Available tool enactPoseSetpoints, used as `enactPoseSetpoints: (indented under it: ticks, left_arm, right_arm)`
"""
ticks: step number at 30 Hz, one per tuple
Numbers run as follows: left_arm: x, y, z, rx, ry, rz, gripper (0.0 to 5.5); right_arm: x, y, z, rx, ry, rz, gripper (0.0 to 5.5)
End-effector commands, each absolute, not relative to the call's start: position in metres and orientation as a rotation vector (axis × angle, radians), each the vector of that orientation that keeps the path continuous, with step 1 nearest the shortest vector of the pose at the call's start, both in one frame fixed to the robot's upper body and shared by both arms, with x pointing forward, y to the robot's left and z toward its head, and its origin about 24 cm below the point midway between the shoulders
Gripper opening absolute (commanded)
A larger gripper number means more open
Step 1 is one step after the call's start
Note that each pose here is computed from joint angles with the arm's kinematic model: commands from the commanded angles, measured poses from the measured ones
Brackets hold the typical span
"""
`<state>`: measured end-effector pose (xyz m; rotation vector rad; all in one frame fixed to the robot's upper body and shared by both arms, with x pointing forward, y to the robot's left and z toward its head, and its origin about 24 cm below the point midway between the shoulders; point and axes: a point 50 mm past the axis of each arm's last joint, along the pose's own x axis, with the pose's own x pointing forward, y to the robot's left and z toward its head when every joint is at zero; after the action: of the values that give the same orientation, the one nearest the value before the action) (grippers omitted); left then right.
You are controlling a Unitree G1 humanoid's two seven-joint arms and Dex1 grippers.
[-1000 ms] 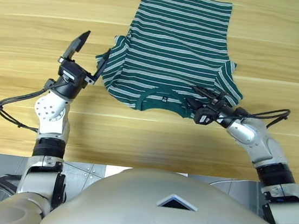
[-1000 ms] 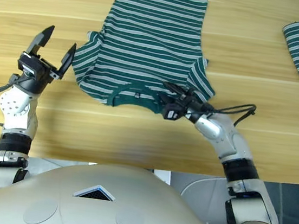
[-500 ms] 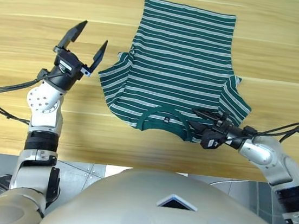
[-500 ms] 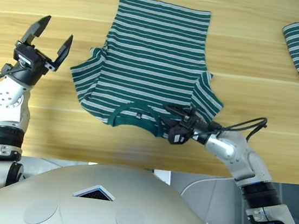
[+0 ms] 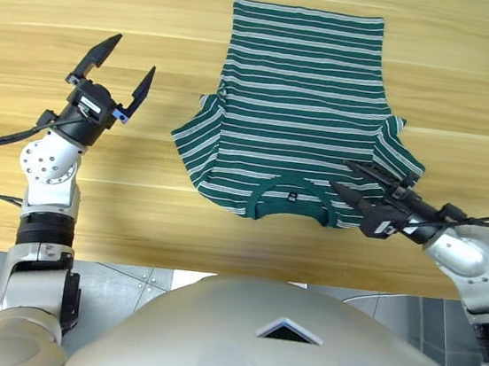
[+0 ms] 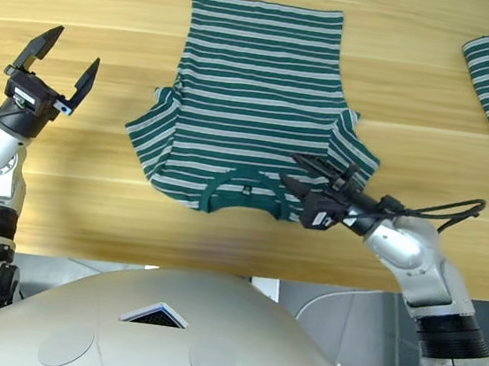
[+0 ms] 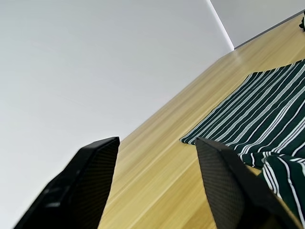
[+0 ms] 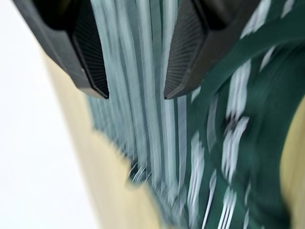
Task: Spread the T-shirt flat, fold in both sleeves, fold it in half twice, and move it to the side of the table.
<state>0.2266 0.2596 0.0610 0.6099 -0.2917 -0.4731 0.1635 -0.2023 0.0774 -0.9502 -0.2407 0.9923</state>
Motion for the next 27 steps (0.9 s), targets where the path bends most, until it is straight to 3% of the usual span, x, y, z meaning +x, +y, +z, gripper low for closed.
enactPoseSetpoints:
  ticks: [1, 4, 8, 10, 15, 17, 27]
  left_arm:
    - [0.226, 0.267, 0.062, 0.665, -0.264, -0.477, 2.98]
    - [0.214, 0.282, 0.064, 0.741, -0.231, -0.411, 2.98]
    - [0.182, 0.320, 0.058, 1.096, -0.032, -0.257, 2.98]
    - [0.167, 0.313, 0.053, 1.195, 0.011, -0.332, 2.98]
    - [0.161, 0.254, 0.026, 1.320, 0.061, -0.753, 2.98]
    - [0.160, 0.242, 0.019, 1.330, 0.067, -0.851, 2.98]
    - [0.175, 0.243, 0.005, 1.399, 0.134, -0.922, 2.98]
  right_arm:
    - [0.181, -0.204, 0.112, -0.946, -0.384, 0.943, 2.14]
    - [0.206, -0.204, 0.128, -0.885, -0.476, 0.836, 2.14]
    - [0.247, -0.211, 0.119, -0.948, -0.468, 0.627, 2.14]
    - [0.255, -0.216, 0.112, -0.963, -0.448, 0.595, 2.14]
    - [0.264, -0.220, 0.114, -0.996, -0.469, 0.547, 2.14]
    - [0.266, -0.221, 0.117, -1.006, -0.481, 0.537, 2.14]
    - [0.256, -0.241, 0.119, -1.007, -0.465, 0.412, 2.14]
